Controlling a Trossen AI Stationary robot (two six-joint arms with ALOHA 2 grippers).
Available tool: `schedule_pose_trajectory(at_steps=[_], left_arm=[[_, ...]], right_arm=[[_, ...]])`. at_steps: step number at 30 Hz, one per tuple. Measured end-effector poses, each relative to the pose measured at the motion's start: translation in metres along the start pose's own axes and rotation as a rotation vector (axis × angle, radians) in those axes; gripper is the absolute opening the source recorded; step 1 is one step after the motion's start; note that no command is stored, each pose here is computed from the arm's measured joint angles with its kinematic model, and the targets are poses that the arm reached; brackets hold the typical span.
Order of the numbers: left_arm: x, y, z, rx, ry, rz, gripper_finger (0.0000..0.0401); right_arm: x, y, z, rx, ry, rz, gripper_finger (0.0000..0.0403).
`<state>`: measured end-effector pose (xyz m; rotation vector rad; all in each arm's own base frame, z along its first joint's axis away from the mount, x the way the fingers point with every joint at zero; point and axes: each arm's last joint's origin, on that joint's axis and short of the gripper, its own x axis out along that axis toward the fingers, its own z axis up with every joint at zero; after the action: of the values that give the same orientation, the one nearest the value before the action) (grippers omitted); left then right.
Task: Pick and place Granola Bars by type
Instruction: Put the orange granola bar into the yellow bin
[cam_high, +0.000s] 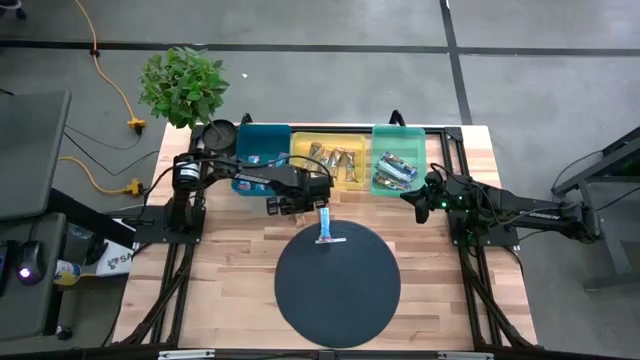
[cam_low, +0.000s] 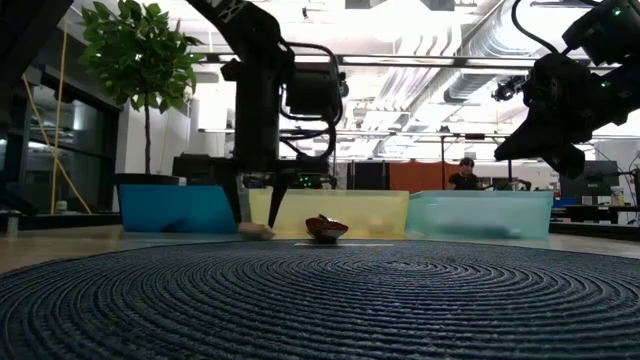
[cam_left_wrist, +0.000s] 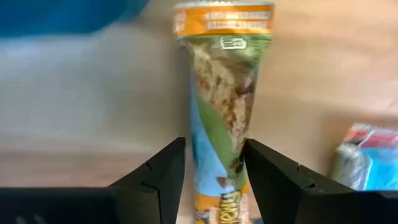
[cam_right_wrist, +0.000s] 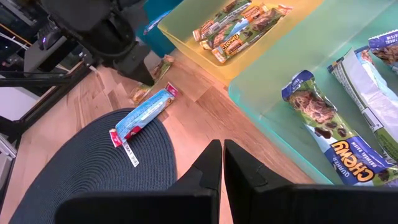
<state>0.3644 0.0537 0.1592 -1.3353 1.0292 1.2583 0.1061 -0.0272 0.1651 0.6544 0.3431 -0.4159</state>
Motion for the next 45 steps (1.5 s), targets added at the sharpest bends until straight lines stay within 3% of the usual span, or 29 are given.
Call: schedule_pose_trajectory(at_steps=[13,25,32,45], left_arm=[[0.006,-0.003,-0.001,0.000,0.017,-0.006,0.0158],[0.005,-0.003,-0.001,0.011,0.017,-0.014,0.0052],[0.001,-0.007,-0.001,0.049,0.021,-0.068,0.0056],[-0.058,0.001,-0.003,0.174,-0.119,-0.227,0.0064]], right_arm=[[0.000,0.000,0.000,0.000,-0.002,0.001,0.0000],[0.000,0.000,0.000,0.000,-0.002,0.001,0.0000],[0.000,0.000,0.000,0.000,-0.002,0.001,0.0000],[0.000,0.000,0.000,0.000,-0.001,0.001,0.0000]])
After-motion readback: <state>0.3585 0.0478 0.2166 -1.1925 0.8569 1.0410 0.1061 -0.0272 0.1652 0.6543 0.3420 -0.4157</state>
